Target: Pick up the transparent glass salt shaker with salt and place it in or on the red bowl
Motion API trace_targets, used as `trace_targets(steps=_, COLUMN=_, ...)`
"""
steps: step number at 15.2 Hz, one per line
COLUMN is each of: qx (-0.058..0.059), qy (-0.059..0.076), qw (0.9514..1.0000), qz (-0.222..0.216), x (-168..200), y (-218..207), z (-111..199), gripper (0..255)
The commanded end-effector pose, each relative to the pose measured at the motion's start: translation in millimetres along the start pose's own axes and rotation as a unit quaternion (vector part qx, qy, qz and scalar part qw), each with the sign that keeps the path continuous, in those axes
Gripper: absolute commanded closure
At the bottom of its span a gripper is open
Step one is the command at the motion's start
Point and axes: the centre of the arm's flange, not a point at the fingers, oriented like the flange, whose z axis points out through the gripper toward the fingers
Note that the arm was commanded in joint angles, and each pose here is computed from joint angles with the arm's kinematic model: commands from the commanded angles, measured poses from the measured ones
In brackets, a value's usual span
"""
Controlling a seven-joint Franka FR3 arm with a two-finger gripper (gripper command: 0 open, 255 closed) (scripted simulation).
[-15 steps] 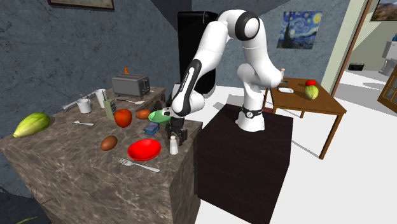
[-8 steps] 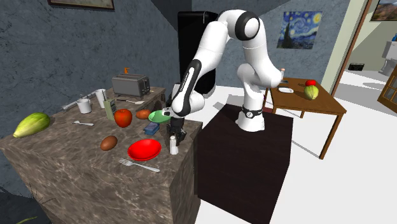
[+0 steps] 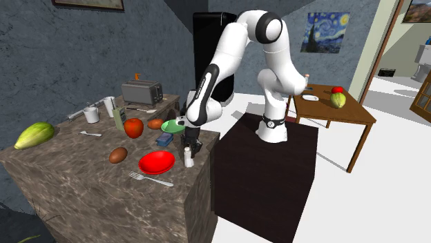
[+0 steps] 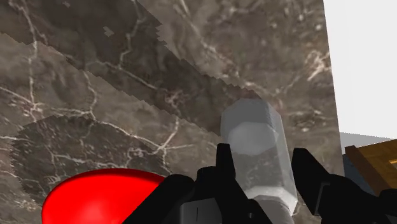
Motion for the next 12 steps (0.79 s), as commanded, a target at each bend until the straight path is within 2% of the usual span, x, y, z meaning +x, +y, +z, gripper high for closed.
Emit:
trace_targets(steps=1, qx=0.0, qy=0.0, qw=1.0, qz=0.0, x=1.3, y=0.2, z=-8.2, gripper=255)
trace_targets(steps=12, qx=0.0, qy=0.0, qw=1.0, qz=0.0, x=13.7, y=1.7, z=-65.0, gripper=255)
